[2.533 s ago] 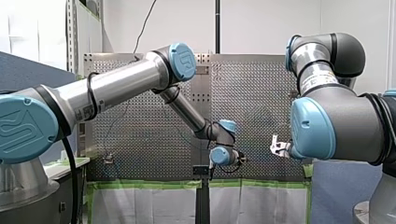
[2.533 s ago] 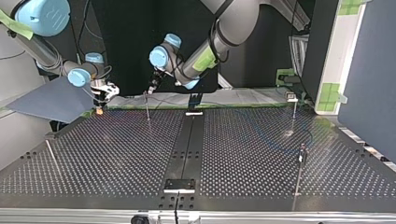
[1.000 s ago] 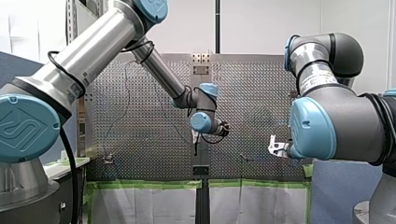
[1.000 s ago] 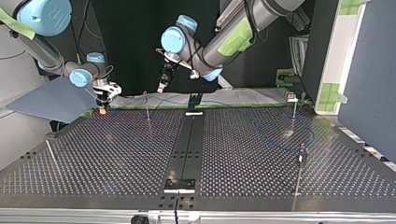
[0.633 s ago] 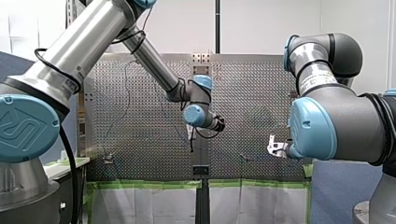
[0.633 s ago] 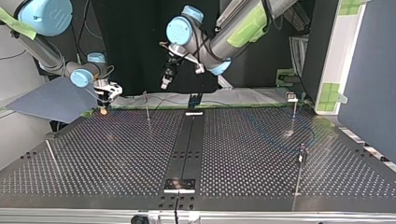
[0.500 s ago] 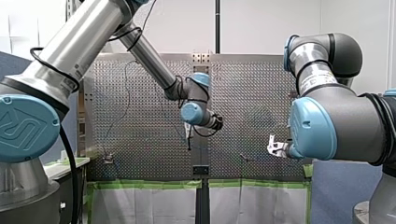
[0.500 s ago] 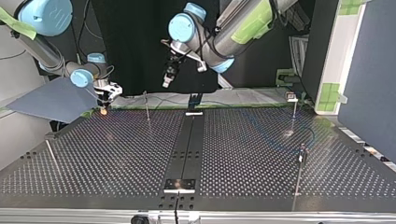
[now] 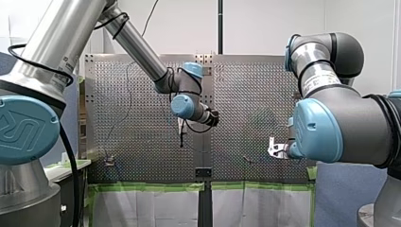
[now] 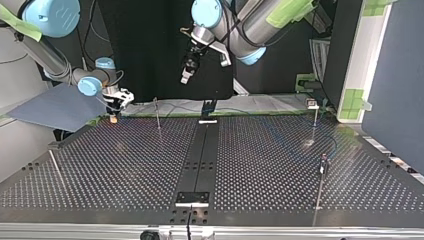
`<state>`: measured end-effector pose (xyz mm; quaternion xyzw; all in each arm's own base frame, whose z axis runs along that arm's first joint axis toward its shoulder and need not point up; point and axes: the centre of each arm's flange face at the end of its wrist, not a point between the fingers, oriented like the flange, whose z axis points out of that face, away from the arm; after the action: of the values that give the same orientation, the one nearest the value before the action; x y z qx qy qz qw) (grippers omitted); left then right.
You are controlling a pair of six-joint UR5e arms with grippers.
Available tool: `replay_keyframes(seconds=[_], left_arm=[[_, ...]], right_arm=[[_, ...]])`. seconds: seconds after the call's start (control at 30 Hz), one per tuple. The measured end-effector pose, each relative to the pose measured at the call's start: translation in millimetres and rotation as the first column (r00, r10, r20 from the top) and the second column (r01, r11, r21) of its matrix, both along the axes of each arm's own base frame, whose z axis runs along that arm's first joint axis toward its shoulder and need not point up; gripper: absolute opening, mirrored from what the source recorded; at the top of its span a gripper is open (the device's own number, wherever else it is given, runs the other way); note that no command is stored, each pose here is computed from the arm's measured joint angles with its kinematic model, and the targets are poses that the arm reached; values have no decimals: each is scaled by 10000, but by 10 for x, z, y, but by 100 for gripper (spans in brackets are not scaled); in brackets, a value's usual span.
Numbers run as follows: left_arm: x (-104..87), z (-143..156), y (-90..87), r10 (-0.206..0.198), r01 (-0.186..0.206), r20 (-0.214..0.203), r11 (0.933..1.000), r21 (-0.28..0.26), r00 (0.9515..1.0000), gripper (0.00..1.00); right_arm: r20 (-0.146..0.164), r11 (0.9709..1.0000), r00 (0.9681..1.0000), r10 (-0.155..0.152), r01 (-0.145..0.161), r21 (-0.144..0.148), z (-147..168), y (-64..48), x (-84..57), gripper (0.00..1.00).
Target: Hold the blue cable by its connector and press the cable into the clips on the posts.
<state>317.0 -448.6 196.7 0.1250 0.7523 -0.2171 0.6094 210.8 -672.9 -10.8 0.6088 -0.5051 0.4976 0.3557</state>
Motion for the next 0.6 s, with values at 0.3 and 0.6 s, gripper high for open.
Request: replay_keyframes(seconds=[0.3,0.6], left_arm=[[-263,121,249,22,-22,10,10000,45,10000,100],[-531,212,502,21,-21,25,10000,61,10000,100]], right_arm=[[-57,9999,10000,39,-39,-108,152,-2,68,0],[-510,10000,9987,77,-75,48,397,149,176,0]])
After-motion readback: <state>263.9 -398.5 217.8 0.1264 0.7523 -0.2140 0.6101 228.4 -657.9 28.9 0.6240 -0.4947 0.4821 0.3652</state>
